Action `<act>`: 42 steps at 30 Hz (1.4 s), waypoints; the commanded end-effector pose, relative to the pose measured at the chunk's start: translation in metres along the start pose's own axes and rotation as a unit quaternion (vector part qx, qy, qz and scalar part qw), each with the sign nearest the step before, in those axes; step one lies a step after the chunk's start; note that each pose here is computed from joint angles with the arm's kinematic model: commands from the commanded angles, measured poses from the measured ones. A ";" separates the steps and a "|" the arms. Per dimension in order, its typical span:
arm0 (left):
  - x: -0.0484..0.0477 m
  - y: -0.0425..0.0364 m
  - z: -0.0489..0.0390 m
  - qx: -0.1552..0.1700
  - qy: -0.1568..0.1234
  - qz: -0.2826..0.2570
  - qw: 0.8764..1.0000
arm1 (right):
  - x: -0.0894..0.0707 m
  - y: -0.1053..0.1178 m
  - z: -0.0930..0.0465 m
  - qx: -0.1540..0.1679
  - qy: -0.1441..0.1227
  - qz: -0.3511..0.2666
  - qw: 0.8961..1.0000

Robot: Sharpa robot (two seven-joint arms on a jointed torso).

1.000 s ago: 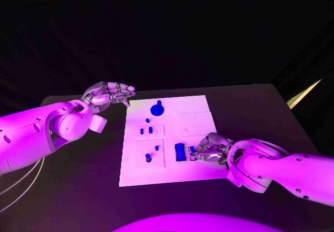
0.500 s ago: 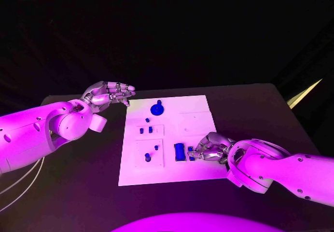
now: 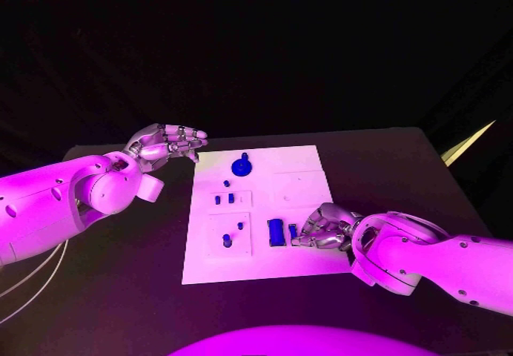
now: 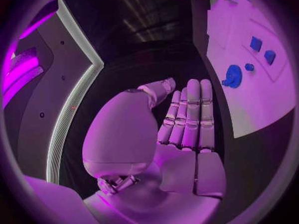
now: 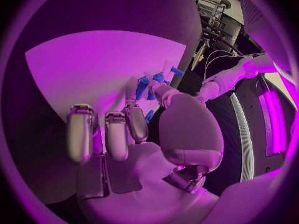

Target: Assemble the parts on the task board

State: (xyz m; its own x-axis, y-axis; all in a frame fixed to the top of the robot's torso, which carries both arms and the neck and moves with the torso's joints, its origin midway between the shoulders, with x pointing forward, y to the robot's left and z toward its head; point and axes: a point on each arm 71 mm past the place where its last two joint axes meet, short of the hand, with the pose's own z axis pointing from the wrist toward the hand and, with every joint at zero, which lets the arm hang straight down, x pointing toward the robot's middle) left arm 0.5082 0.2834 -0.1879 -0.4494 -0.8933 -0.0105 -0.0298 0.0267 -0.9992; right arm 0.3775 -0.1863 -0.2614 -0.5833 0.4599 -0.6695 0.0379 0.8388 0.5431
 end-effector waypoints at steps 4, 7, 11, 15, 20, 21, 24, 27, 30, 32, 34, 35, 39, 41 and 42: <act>0.0010 -0.0006 0.0006 0.001 0.002 -0.001 1.000 | 0.000 -0.001 0.003 0.002 -0.004 -0.006 1.000; 0.0010 -0.0006 0.0006 0.001 0.002 -0.001 1.000 | 0.001 -0.001 0.005 0.005 -0.007 -0.007 1.000; 0.0012 -0.0006 0.0007 0.001 0.002 -0.001 1.000 | 0.000 -0.002 0.008 0.011 -0.011 -0.009 1.000; 0.0012 -0.0006 0.0007 0.001 0.002 -0.001 1.000 | 0.000 -0.003 0.011 0.013 -0.012 -0.011 1.000; 0.0014 -0.0005 0.0008 0.001 0.003 -0.001 1.000 | 0.000 -0.003 0.011 0.009 -0.012 -0.011 1.000; 0.0014 -0.0005 0.0009 0.001 0.003 -0.001 1.000 | 0.000 -0.003 0.011 0.008 -0.012 -0.011 1.000; 0.0014 -0.0005 0.0008 0.001 0.003 -0.001 1.000 | 0.000 -0.003 0.010 0.003 -0.015 -0.009 1.000; 0.0010 -0.0005 0.0007 0.002 0.002 -0.001 1.000 | -0.002 -0.003 0.007 -0.005 -0.021 -0.003 1.000; 0.0005 -0.0005 0.0005 0.002 0.000 -0.001 1.000 | -0.008 -0.003 0.004 -0.018 -0.029 0.010 0.999; 0.0004 -0.0005 0.0007 0.003 -0.001 -0.002 1.000 | -0.014 -0.002 0.003 -0.032 -0.038 0.024 0.998; 0.0008 -0.0001 0.0015 0.005 -0.004 -0.004 1.000 | -0.022 0.000 0.003 -0.055 -0.048 0.048 0.996; 0.0012 0.0004 0.0021 0.006 -0.006 -0.005 1.000 | -0.026 0.001 0.004 -0.070 -0.054 0.063 0.994; 0.0041 0.0067 0.0043 0.008 -0.018 -0.013 1.000 | -0.050 0.001 0.016 -0.122 -0.080 0.145 0.979; 0.0055 0.0100 0.0055 0.010 -0.025 -0.016 1.000 | -0.060 -0.001 0.023 -0.133 -0.089 0.179 0.971; 0.0061 0.0120 0.0063 0.011 -0.030 -0.018 0.999 | -0.067 -0.003 0.029 -0.138 -0.096 0.199 0.966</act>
State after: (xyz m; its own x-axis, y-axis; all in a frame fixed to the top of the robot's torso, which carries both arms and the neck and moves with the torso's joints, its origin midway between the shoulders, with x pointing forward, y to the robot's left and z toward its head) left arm 0.5100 0.2774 -0.1989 -0.4068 -0.9134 0.0162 -0.0310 -0.0039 -0.9995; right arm 0.4306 -0.2071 -0.2345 -0.4247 0.7566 -0.4971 -0.0153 0.5430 0.8396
